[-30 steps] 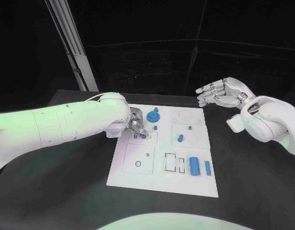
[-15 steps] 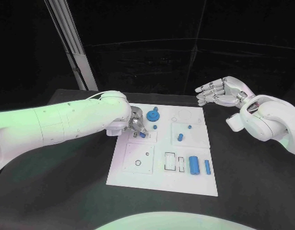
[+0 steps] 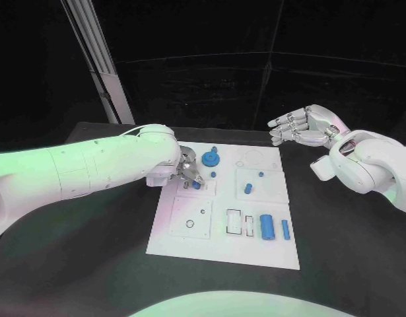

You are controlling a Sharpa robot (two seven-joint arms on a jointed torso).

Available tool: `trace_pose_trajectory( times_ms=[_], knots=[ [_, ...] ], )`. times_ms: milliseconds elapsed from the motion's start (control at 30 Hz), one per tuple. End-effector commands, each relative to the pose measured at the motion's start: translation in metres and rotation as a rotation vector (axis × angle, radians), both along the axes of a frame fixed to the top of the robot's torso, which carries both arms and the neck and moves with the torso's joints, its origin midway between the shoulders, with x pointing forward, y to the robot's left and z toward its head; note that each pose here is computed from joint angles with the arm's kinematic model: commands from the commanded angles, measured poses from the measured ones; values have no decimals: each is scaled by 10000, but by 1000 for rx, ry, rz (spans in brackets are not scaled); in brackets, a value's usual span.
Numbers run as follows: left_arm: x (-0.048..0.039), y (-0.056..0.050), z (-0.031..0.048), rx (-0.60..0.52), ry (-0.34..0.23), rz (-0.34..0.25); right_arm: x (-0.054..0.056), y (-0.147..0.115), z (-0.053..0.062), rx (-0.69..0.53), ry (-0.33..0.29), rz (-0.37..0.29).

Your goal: Assemble the parts on the task board

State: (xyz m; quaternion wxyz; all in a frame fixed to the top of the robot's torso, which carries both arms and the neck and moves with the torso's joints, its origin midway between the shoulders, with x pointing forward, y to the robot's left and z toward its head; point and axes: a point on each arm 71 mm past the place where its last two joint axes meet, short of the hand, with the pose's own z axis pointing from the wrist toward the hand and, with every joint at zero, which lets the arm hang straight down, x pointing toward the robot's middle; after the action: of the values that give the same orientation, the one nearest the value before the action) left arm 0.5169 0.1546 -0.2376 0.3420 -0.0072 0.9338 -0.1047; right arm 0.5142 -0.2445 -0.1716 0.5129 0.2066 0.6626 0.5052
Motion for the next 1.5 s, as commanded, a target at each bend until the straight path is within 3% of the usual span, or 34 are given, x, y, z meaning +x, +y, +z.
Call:
trace_pose_trajectory(
  times_ms=[33,1500],
  knots=[
    [-13,9,-29,23,24,-3,-1,22,12,7,-1,19],
    [-17,-24,-21,11,13,-4,6,26,6,8,1,22]
  ],
)
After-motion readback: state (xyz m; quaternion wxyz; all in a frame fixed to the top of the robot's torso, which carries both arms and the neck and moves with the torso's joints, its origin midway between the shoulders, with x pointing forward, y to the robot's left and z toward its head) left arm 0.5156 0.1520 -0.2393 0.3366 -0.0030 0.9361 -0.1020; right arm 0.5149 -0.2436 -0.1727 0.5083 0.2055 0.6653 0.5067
